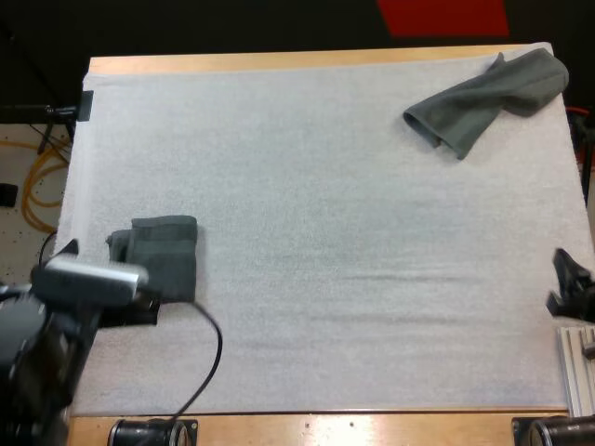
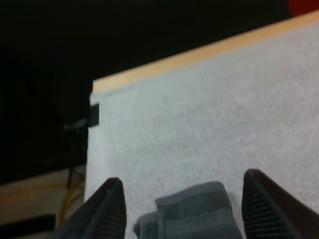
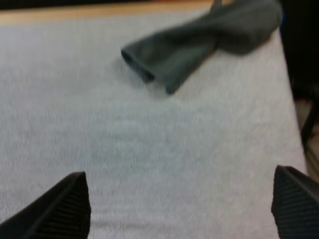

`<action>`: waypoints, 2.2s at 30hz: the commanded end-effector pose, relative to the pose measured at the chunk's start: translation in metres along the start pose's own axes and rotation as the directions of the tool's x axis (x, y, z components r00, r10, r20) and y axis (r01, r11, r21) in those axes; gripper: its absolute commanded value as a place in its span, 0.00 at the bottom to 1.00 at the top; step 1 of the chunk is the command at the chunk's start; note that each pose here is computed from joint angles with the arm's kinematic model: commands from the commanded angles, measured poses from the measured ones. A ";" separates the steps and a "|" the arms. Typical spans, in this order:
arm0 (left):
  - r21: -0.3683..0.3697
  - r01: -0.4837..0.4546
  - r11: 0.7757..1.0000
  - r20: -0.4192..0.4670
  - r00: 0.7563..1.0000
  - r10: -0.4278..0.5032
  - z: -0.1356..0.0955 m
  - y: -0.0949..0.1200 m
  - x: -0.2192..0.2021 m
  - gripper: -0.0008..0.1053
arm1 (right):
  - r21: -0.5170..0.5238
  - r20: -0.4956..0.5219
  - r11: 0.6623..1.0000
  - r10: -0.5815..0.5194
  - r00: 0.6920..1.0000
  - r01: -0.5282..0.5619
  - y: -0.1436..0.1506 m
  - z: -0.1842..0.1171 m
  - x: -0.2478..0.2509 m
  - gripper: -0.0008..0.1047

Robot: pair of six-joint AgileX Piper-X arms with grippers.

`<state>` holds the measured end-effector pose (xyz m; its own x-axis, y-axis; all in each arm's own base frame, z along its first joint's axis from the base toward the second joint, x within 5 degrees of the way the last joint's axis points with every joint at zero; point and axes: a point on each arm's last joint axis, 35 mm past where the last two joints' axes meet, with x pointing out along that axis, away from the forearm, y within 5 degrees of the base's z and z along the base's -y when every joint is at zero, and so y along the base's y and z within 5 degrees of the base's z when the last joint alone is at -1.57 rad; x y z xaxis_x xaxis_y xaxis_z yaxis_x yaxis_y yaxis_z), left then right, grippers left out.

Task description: Pick towel from pile fold and stack

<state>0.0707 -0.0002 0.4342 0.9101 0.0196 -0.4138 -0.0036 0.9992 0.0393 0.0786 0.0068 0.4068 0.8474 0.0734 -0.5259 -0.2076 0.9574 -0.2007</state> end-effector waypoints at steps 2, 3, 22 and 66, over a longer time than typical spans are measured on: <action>0.018 -0.021 1.000 0.063 0.998 0.019 -0.004 0.001 -0.020 0.48 | -0.006 0.056 0.999 -0.039 0.998 0.040 0.000 -0.004 -0.018 0.69; 0.035 -0.030 0.999 0.099 0.995 0.026 -0.007 0.002 -0.031 0.48 | -0.004 0.089 0.998 -0.059 0.994 0.060 0.001 -0.008 -0.028 0.69; 0.115 -0.059 0.992 0.146 0.988 0.042 -0.106 0.004 -0.130 0.48 | 0.086 0.367 0.974 -0.226 0.902 0.209 0.015 -0.079 -0.103 0.69; -0.135 -0.022 0.991 0.024 0.999 0.026 -0.149 -0.004 0.027 0.48 | -0.033 0.127 0.999 -0.032 0.991 0.036 0.029 -0.121 0.016 0.69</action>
<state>0.0315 0.0015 0.2854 0.9174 0.0429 -0.3957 -0.0739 0.9952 -0.0634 0.0245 0.0021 0.2919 0.9104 0.0789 -0.4062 -0.1908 0.9511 -0.2430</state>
